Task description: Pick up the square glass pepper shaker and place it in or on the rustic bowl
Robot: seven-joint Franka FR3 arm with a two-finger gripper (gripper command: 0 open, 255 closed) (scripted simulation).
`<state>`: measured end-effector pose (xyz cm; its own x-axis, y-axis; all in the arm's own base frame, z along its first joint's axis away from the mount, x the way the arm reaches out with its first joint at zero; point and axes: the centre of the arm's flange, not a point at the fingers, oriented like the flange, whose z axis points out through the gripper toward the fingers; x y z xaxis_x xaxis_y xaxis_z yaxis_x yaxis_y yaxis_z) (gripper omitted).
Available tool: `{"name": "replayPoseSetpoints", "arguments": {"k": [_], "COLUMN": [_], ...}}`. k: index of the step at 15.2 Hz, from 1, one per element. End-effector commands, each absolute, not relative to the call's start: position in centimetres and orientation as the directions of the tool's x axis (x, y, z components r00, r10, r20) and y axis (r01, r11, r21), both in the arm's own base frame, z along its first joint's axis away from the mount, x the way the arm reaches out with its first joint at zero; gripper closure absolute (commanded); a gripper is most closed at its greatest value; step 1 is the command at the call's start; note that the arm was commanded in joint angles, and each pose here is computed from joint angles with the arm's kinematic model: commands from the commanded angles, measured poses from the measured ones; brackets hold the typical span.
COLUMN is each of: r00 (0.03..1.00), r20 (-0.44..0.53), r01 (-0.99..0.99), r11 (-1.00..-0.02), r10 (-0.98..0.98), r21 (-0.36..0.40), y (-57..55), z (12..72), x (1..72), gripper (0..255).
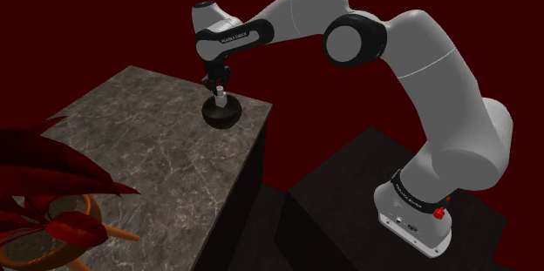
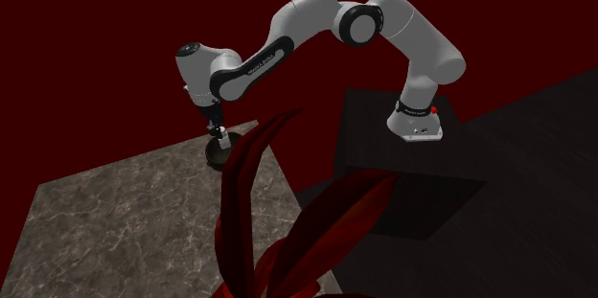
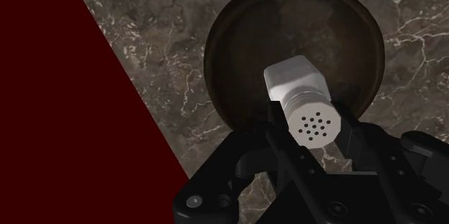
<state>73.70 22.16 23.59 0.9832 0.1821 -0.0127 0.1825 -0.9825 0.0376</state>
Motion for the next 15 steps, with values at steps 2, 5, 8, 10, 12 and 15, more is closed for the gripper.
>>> {"name": "replayPoseSetpoints", "arguments": {"k": [2, 5, 8, 10, 12, 15], "r00": [0.983, 0.983, 0.983, 0.983, 0.983, 0.983], "r20": [-0.013, -0.013, -0.013, -0.013, -0.013, -0.013], "r01": [0.182, 0.182, 0.182, 0.182, 0.182, 0.182], "r11": [-0.982, -0.982, -0.982, -0.982, -0.982, -0.982], "r10": [0.182, 0.182, 0.182, 0.182, 0.182, 0.182], "r21": [0.038, 0.038, 0.038, 0.038, 0.038, 0.038], "y": [22.2, 22.2, 22.2, 22.3, 22.4, 22.4], "z": [23.6, 23.6, 23.6, 26.2, 28.6, 28.6], "x": [73.7, 73.7, 73.7, 73.7, 73.7, 73.7], "gripper": [255, 0, 0, 0, 0, 0]}}
